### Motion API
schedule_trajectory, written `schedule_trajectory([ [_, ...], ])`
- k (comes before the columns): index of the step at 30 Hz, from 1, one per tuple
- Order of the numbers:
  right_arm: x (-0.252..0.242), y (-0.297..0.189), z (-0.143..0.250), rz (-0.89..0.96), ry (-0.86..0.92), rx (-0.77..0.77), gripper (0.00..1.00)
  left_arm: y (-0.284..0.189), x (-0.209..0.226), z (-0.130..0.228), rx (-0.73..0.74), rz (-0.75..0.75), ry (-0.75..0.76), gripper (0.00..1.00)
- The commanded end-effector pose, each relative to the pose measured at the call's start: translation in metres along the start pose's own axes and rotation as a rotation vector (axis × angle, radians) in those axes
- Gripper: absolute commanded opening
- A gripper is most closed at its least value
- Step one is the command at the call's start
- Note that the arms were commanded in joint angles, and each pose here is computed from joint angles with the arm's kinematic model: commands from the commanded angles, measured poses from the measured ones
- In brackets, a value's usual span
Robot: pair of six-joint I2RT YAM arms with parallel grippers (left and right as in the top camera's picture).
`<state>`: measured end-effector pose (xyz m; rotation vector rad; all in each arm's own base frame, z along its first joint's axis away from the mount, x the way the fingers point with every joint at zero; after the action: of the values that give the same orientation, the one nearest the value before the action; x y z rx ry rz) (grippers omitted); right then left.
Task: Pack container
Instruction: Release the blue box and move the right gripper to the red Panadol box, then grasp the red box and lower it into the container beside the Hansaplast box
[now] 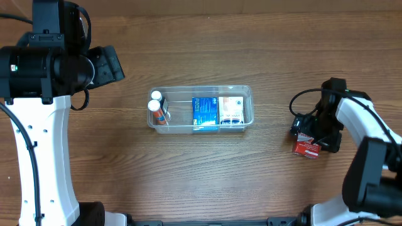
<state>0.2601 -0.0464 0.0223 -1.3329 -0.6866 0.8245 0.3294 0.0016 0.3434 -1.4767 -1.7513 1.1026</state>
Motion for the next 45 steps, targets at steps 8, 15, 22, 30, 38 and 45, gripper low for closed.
schedule_trajectory([
  [8,0.001,0.011,0.003,-0.002,-0.007,0.043,0.79,-0.003,0.001,-0.003,-0.019,-0.008,0.022,0.87],
  [15,0.006,0.002,-0.004,-0.017,-0.003,0.028,0.66,-0.003,0.001,-0.003,-0.019,-0.008,0.023,0.87],
  [22,0.03,-0.053,-0.018,-0.09,-0.023,-0.033,0.67,-0.003,0.001,-0.003,-0.019,-0.008,0.022,0.87],
  [30,0.136,-0.18,0.01,-0.38,-0.313,-0.269,0.67,-0.003,0.001,-0.003,-0.019,-0.008,0.022,0.86],
  [38,0.233,-0.197,0.077,-0.433,-0.593,-0.38,0.67,-0.003,0.001,-0.003,-0.019,-0.008,0.022,0.87],
  [45,0.255,-0.135,0.084,-0.283,-0.605,-0.294,0.67,-0.003,0.001,-0.003,-0.018,-0.008,0.022,0.87],
])
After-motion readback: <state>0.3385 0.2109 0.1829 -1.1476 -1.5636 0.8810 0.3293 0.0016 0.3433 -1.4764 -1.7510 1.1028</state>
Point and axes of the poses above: each gripper's point midway between its finger pads, its own y axis out along the fingers, its own x axis along the line the jaws close on, z = x × y, the point moved 1 cm from there along -y, back along the fingers, and after that the axes turned 7 degrees about y, right-handed, at the moved point
